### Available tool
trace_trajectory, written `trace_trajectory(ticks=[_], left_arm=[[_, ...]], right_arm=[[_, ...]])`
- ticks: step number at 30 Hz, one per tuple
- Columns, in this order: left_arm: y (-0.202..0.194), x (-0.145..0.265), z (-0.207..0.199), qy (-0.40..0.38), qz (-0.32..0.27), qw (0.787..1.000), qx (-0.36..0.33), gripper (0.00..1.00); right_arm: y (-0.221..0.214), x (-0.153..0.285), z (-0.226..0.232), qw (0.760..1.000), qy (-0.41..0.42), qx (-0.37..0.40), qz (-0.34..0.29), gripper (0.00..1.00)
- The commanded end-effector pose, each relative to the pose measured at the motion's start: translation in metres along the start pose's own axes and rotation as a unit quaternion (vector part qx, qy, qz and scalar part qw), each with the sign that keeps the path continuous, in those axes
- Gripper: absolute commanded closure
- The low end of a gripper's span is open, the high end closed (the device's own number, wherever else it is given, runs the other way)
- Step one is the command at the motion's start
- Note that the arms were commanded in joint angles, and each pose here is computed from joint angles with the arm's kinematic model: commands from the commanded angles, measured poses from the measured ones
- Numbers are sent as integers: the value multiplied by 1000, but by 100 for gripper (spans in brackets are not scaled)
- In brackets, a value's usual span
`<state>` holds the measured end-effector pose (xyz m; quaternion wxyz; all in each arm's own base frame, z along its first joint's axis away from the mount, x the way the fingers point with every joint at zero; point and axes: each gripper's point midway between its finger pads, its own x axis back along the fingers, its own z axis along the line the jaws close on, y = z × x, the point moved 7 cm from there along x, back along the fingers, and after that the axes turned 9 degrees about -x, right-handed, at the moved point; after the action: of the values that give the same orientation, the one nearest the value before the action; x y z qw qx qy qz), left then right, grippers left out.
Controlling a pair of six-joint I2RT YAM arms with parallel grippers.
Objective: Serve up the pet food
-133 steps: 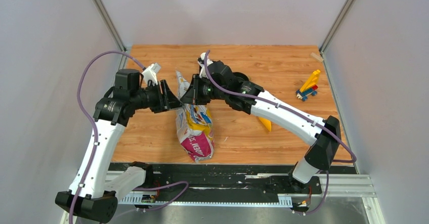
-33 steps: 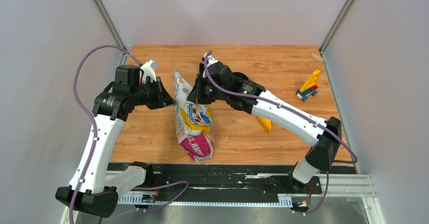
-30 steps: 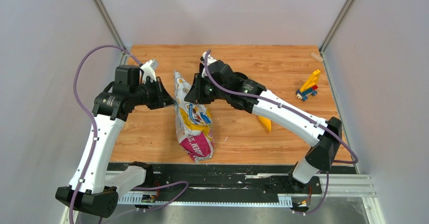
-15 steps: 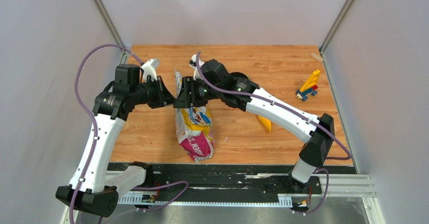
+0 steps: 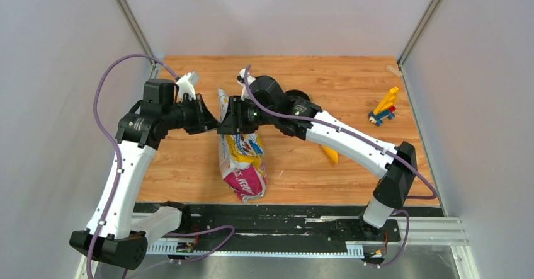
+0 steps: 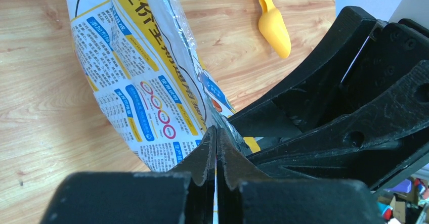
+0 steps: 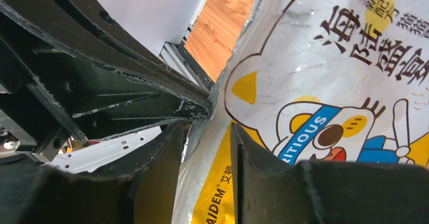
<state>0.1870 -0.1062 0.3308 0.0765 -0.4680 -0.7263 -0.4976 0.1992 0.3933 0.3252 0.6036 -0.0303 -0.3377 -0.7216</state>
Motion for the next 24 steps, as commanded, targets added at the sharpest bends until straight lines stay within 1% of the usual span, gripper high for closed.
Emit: trace_trajectory(ticks=[1,4,6,14,24], left_arm=[[8,9,-9,-20,-16,999,-24,100],[7,10,-10,-20,-18,999,-24,100],[6,10,-10,-21,-17,999,-24,100],[6,11,-12,-31,-19,999,-23,100],[7,10,-15,-46,-21,998,-20,100]], right_arm=[[12,21,14,998,31,-24,-49,60],[15,28,11,997,36,-35,-67,60],[15,27,9,997,35,-34,-68,60],[10,12,5,998,40,-28,-28,66],[8,2,5,1000,23,-10,-10,72]])
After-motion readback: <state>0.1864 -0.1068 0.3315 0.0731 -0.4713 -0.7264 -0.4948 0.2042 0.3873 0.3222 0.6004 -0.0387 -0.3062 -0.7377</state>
